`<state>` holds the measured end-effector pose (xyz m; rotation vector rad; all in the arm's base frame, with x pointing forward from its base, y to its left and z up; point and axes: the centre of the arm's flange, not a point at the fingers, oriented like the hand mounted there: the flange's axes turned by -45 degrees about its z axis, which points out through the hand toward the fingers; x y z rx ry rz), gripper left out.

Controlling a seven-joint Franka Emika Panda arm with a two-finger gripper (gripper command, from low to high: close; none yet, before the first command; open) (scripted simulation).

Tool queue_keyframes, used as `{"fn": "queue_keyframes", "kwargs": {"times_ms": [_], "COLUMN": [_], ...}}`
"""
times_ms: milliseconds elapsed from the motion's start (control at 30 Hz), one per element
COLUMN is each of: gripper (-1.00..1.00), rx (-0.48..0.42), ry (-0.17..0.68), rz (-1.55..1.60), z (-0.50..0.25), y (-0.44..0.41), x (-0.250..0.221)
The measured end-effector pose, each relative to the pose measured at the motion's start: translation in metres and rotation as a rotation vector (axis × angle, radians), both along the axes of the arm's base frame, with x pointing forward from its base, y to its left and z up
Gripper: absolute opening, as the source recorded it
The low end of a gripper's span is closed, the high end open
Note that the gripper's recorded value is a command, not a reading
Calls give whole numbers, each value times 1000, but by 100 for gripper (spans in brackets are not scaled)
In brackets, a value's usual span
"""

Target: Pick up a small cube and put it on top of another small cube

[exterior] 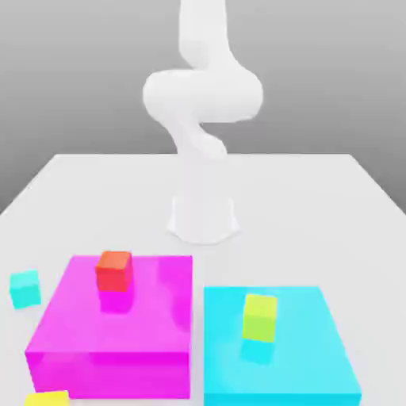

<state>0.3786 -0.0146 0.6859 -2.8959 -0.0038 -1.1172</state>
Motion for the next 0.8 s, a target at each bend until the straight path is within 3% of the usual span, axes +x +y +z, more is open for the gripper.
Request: {"fn": "queue_keyframes", "kwargs": {"times_ms": [400, 800], "gripper": [0, 0], "rx": [72, 47], "ry": [282, 530], "rz": [79, 90], "z": [-158, -344], "y": [-65, -131], "x": [124, 173]}}
